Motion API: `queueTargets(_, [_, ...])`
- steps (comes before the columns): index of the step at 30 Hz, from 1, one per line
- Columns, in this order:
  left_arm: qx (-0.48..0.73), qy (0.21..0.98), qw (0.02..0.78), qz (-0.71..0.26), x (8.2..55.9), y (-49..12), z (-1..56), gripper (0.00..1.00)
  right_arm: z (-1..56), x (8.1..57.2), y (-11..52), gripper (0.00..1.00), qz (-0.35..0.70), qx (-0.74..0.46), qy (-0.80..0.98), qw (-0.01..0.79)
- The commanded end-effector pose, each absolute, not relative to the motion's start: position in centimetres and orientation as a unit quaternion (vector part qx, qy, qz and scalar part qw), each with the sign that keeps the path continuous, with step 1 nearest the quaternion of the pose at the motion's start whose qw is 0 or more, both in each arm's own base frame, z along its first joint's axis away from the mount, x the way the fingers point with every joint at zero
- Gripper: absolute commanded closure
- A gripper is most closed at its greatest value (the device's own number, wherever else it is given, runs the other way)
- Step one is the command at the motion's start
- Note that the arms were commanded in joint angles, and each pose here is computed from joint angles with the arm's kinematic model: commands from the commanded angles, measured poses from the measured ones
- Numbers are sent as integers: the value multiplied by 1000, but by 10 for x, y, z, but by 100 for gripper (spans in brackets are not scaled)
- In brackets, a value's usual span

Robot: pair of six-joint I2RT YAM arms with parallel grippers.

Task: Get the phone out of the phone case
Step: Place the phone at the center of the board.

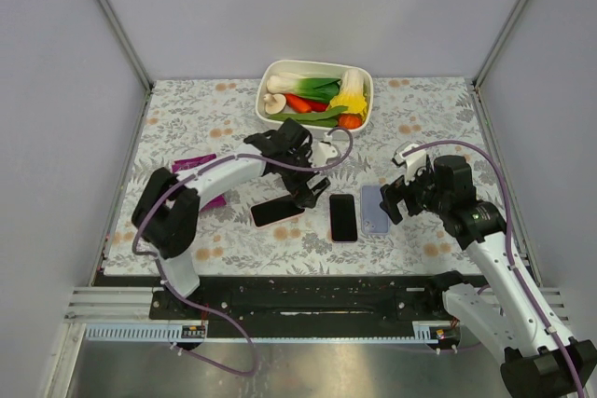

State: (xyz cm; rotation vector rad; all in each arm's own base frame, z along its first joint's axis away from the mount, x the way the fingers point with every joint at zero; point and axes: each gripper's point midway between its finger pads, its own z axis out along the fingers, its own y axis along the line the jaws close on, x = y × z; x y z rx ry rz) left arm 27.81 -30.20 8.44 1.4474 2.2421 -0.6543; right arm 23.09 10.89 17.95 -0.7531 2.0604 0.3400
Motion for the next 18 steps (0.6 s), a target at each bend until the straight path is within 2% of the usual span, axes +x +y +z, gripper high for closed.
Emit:
queueTargets(1, [506, 815, 238, -153, 291, -257, 96, 1, 185, 237, 113, 0, 145, -298, 827, 454])
queueTargets(8, [469, 852, 220, -76, 285, -193, 77, 1, 187, 242, 113, 1, 146, -286, 828, 460])
queueTargets(14, [461, 865, 188, -65, 280, -170, 65, 1, 179, 242, 115, 0, 152, -286, 833, 449])
queueTargets(18, [483, 857, 155, -94, 268, -171, 57, 1, 177, 241, 114, 0, 150, -287, 834, 446])
